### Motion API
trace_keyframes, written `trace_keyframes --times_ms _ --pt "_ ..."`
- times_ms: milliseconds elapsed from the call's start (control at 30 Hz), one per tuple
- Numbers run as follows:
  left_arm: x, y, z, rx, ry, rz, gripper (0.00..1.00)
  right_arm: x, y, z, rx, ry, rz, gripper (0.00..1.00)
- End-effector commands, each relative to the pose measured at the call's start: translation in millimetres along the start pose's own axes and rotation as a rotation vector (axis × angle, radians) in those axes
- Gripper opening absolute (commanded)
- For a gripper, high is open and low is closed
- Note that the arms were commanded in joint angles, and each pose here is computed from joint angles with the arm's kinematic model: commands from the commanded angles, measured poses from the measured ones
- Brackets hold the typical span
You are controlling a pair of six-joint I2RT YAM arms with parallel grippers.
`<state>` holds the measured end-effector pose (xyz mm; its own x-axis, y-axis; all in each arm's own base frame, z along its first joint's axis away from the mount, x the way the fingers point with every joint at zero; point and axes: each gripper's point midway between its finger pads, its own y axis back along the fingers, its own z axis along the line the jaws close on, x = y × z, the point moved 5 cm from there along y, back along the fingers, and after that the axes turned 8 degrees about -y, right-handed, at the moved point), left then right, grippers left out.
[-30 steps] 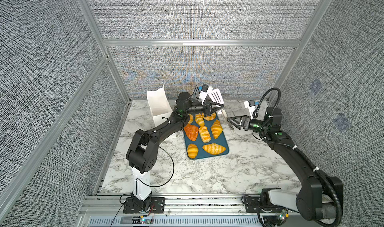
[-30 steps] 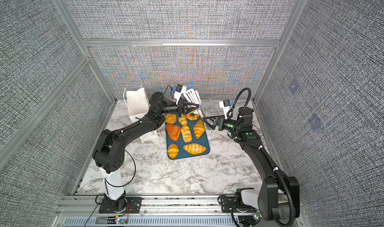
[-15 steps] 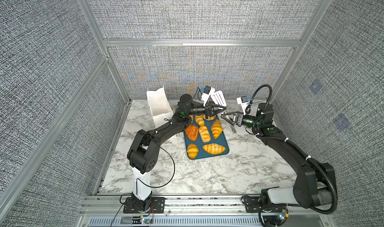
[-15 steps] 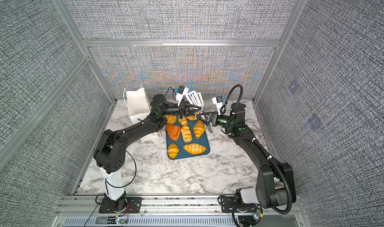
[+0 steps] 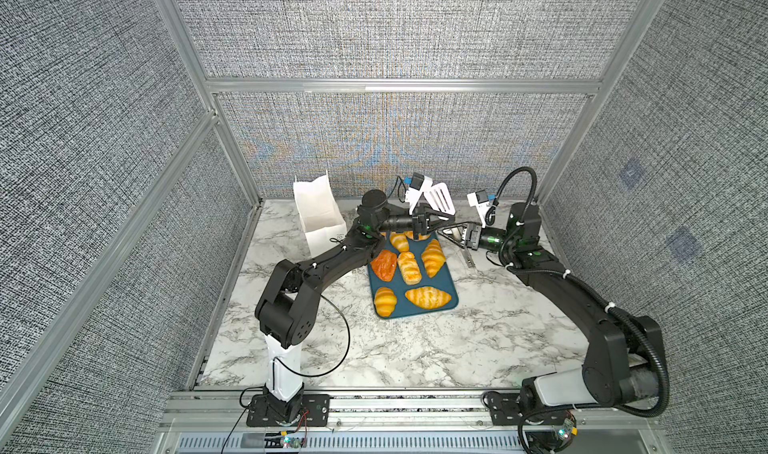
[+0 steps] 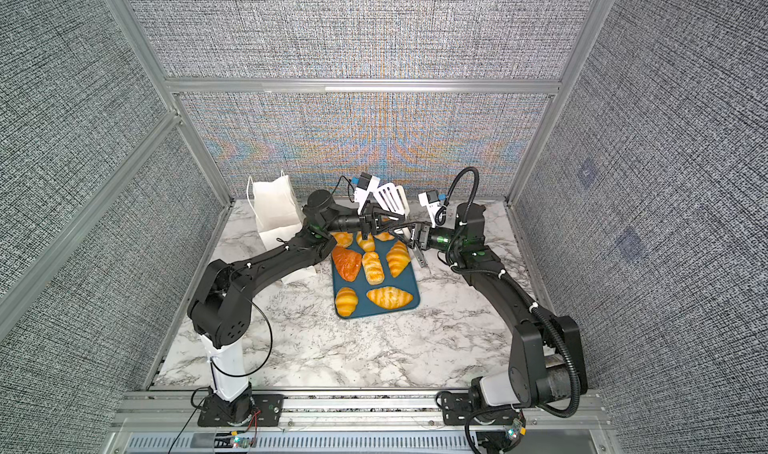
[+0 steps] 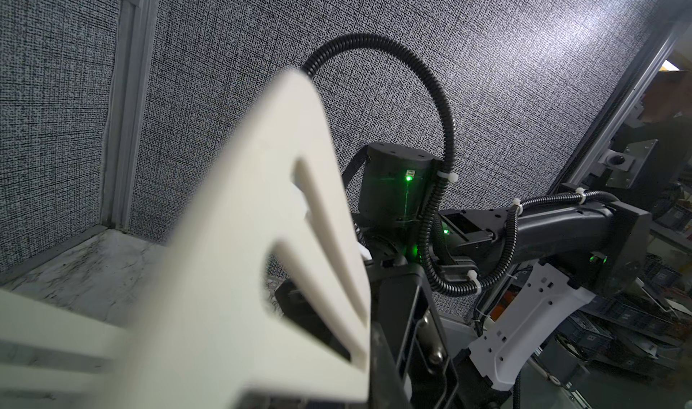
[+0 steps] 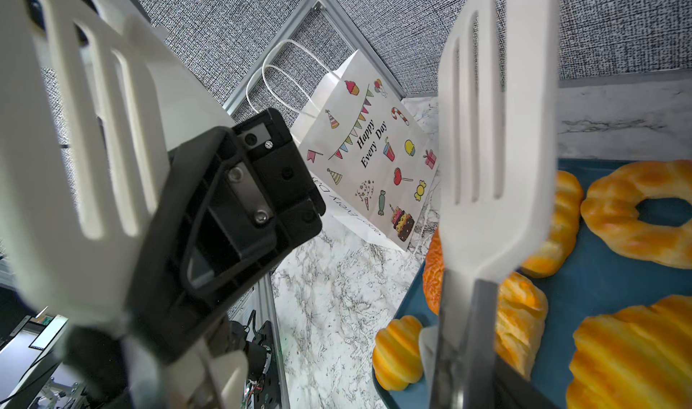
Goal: Place the fake bread into the paper bag
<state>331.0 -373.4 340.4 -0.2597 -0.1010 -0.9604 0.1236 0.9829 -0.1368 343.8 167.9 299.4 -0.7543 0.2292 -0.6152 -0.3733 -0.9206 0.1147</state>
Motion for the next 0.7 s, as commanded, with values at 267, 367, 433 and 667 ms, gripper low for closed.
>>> trace_keyframes --times_ms 267,367,433,667 --pt "-9.6 -0.6 -7.9 0.04 -0.065 -0.026 0.08 -0.5 0.9 3.1 0.008 0.012 -0.003 0.69" --pt "-11.0 -0.4 -7.3 0.04 -0.067 -0.034 0.08 0.7 1.9 2.9 0.014 0.011 0.002 0.69" --pt "-11.6 -0.4 -7.4 0.04 -0.064 -0.038 0.1 1.7 2.6 3.3 0.017 0.011 0.006 0.67" --pt "-10.3 7.5 -6.4 0.016 -0.048 -0.066 0.42 3.7 7.6 2.5 0.049 0.017 0.012 0.61"
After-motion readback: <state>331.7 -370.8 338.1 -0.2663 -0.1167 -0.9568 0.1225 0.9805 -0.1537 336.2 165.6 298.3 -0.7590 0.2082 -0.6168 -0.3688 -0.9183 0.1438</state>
